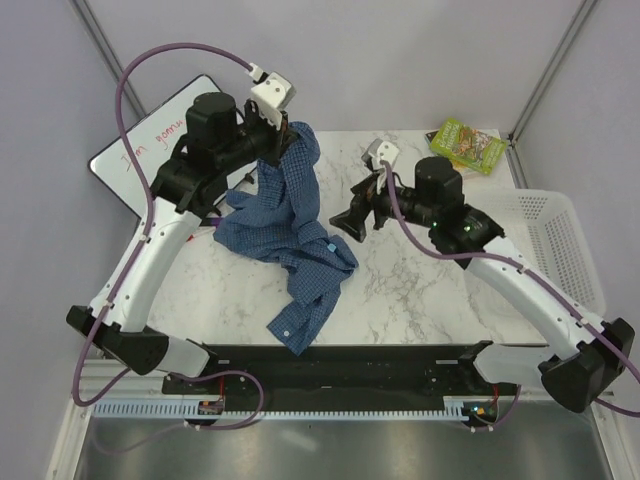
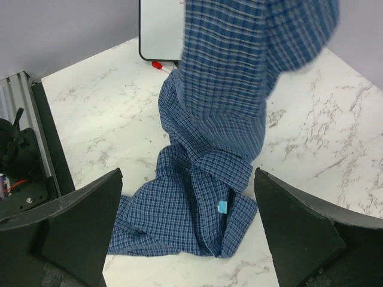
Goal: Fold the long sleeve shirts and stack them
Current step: Flatten the shirt out
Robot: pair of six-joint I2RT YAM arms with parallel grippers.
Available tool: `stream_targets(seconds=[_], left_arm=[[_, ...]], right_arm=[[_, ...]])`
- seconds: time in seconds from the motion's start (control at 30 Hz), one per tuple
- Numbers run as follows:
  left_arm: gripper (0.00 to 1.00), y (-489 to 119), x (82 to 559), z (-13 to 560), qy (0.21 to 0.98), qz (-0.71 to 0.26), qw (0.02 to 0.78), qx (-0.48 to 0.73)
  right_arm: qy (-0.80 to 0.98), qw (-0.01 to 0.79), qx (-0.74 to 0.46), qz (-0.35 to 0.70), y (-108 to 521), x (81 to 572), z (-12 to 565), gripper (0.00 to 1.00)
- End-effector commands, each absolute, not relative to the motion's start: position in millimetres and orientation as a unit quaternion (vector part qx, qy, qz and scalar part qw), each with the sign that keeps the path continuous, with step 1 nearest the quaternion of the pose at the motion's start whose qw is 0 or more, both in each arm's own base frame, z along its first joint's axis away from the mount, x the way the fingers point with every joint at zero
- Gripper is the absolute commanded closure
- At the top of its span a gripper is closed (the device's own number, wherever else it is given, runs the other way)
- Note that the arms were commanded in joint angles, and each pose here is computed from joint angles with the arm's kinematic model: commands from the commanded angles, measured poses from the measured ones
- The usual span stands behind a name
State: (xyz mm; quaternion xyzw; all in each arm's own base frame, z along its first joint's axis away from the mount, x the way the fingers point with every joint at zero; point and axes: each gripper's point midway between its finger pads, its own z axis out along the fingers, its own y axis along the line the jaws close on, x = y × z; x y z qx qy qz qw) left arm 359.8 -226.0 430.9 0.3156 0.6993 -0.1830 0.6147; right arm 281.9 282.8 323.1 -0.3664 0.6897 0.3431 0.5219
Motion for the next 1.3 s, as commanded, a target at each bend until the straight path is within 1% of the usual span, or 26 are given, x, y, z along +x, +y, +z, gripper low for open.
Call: stream_targets(seconds=[0.0,0.03,0.07,0.2,0.23,0.3,0.4,0.63,0.77,0.83,0.9,1.0,1.03,1.1,1.13,1.17,1.2,1.27], left_arm=[[0.98,-209.7,372.9,457.5,0.709,-0.162,0.648,0.225],[0.98,-206.3,376.9,463.2,0.709,-0.156,0.654,0.210],[0.98,-206.9,380.2,463.6,0.714,-0.162,0.653,0.194],[0.98,-199.9,384.0,479.1,0.710,-0.160,0.668,0.155],[0.98,-193.7,384.2,487.8,0.706,-0.153,0.677,0.139],[0.98,-190.8,383.6,496.0,0.703,-0.157,0.683,0.122],[0.98,-184.9,382.1,505.8,0.699,-0.152,0.692,0.099],[0.98,-179.1,378.5,518.7,0.690,-0.150,0.704,0.075],[0.98,-176.3,373.1,525.6,0.685,-0.152,0.710,0.067],[0.98,-173.7,372.3,527.4,0.683,-0.147,0.712,0.063],[0.98,-169.4,371.6,530.5,0.681,-0.140,0.717,0.057],[0.98,-164.6,370.8,531.9,0.679,-0.133,0.720,0.049],[0.98,-165.0,369.3,532.8,0.678,-0.136,0.721,0.051],[0.98,-165.3,366.8,535.0,0.675,-0.142,0.722,0.051],[0.98,-165.8,366.7,533.6,0.676,-0.144,0.721,0.050],[0.98,-165.5,365.7,534.1,0.676,-0.145,0.721,0.050],[0.98,-166.1,366.0,530.8,0.678,-0.145,0.718,0.051],[0.98,-166.4,366.4,526.0,0.682,-0.144,0.715,0.051]], right_arm=[[0.670,0.602,-0.330,0.282,297.4,297.5,331.7,0.02],[0.674,0.600,-0.326,0.283,307.6,293.2,326.5,0.02],[0.686,0.606,-0.303,0.264,305.7,300.3,322.0,0.02],[0.684,0.633,-0.252,0.262,317.8,323.4,323.9,0.02],[0.686,0.632,-0.250,0.260,323.7,330.2,317.0,0.02],[0.667,0.650,-0.244,0.272,333.4,337.7,326.1,0.02],[0.658,0.654,-0.249,0.279,357.8,349.2,320.1,0.02],[0.644,0.682,-0.227,0.264,401.9,356.2,332.2,0.02],[0.663,0.698,-0.175,0.207,396.0,383.6,328.5,0.02],[0.661,0.703,-0.180,0.191,395.7,388.0,330.5,0.02],[0.667,0.703,-0.172,0.179,387.9,390.5,329.8,0.04],[0.676,0.700,-0.172,0.151,373.0,394.2,325.5,0.16],[0.679,0.700,-0.168,0.143,367.5,396.8,323.8,0.26],[0.683,0.699,-0.165,0.133,356.7,401.1,322.8,0.36],[0.685,0.700,-0.159,0.126,348.0,407.2,323.4,0.47],[0.683,0.701,-0.160,0.125,344.5,409.0,326.1,0.55],[0.679,0.706,-0.159,0.124,339.0,410.8,332.7,0.72],[0.669,0.712,-0.173,0.125,337.3,409.3,339.5,0.87]])
